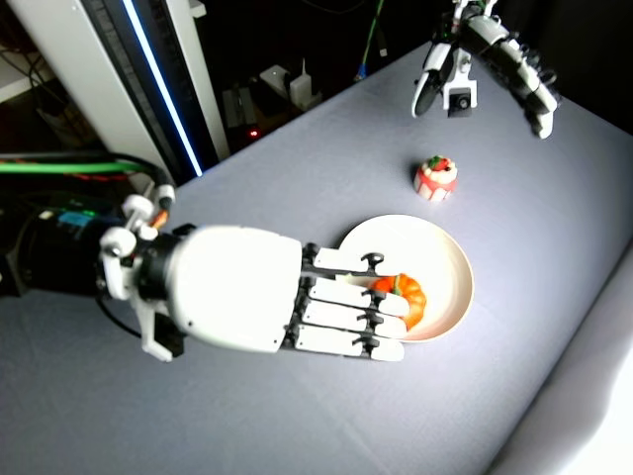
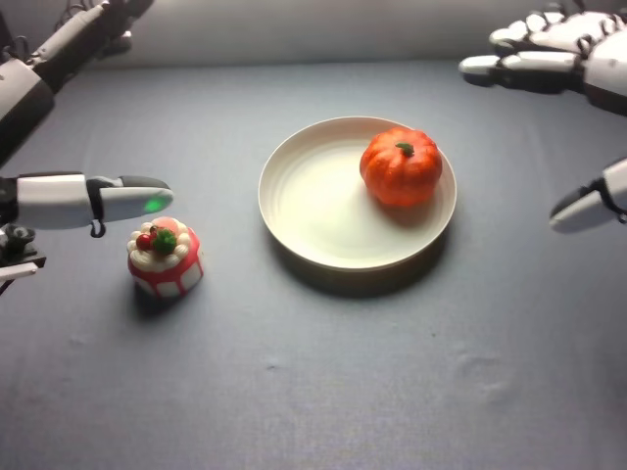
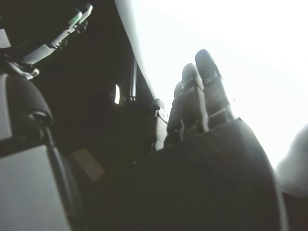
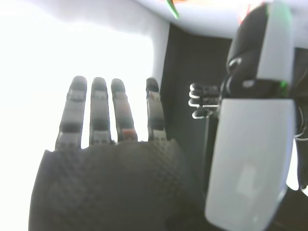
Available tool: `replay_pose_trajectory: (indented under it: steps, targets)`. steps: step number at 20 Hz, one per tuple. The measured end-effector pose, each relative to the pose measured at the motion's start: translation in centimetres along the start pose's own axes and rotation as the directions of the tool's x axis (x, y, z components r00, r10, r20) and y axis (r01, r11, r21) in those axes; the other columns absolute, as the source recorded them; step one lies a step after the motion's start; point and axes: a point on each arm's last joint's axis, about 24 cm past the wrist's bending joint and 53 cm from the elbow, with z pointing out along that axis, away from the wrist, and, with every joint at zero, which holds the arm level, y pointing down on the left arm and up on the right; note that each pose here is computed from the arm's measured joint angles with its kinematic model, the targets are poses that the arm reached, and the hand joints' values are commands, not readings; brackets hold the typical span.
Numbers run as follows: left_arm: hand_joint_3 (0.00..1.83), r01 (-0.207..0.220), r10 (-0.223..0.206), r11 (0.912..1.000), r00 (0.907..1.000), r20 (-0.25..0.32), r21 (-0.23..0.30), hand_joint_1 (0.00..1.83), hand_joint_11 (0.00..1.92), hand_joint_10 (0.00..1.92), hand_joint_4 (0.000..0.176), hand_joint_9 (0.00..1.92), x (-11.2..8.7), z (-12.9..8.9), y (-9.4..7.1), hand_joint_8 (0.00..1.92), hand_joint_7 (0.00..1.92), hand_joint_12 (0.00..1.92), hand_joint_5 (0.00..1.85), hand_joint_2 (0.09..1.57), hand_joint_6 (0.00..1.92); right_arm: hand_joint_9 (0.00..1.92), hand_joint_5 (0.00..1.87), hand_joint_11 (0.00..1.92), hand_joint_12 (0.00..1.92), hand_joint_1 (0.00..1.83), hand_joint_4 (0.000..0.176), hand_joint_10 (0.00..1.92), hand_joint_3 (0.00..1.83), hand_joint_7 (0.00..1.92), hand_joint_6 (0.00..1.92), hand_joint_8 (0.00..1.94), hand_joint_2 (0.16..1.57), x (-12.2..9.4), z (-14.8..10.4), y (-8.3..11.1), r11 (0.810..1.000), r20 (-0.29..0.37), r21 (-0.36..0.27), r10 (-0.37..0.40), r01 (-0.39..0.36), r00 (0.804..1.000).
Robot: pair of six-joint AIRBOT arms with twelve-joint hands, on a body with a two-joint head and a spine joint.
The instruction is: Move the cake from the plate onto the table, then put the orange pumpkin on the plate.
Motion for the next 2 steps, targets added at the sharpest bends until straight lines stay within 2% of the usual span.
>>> replay_pose_trajectory:
  steps: [1,2]
  targets:
    - [0.00,0.000,0.000,1.0000,1.0000,0.004,-0.005,1.00,0.00,0.00,0.154,0.03,-0.10,-0.10,0.15,0.00,0.00,0.02,0.00,0.94,0.00,0.00,0.08,0.00,0.00,0.91,0.161,0.00,0.00,0.00,0.00,0.00,0.77,0.10,-0.22,-0.63,1.000,-0.004,0.019,0.007,-0.007,1.000]
    - [0.00,0.000,0.000,1.0000,1.0000,0.002,-0.004,1.00,0.00,0.00,0.154,0.03,-0.04,-0.25,0.18,0.00,0.00,0.02,0.00,0.94,0.00,0.00,0.08,0.00,0.00,0.91,0.161,0.00,0.00,0.00,0.00,0.00,0.77,0.16,-0.34,-0.92,1.000,-0.006,0.028,0.008,-0.008,1.000]
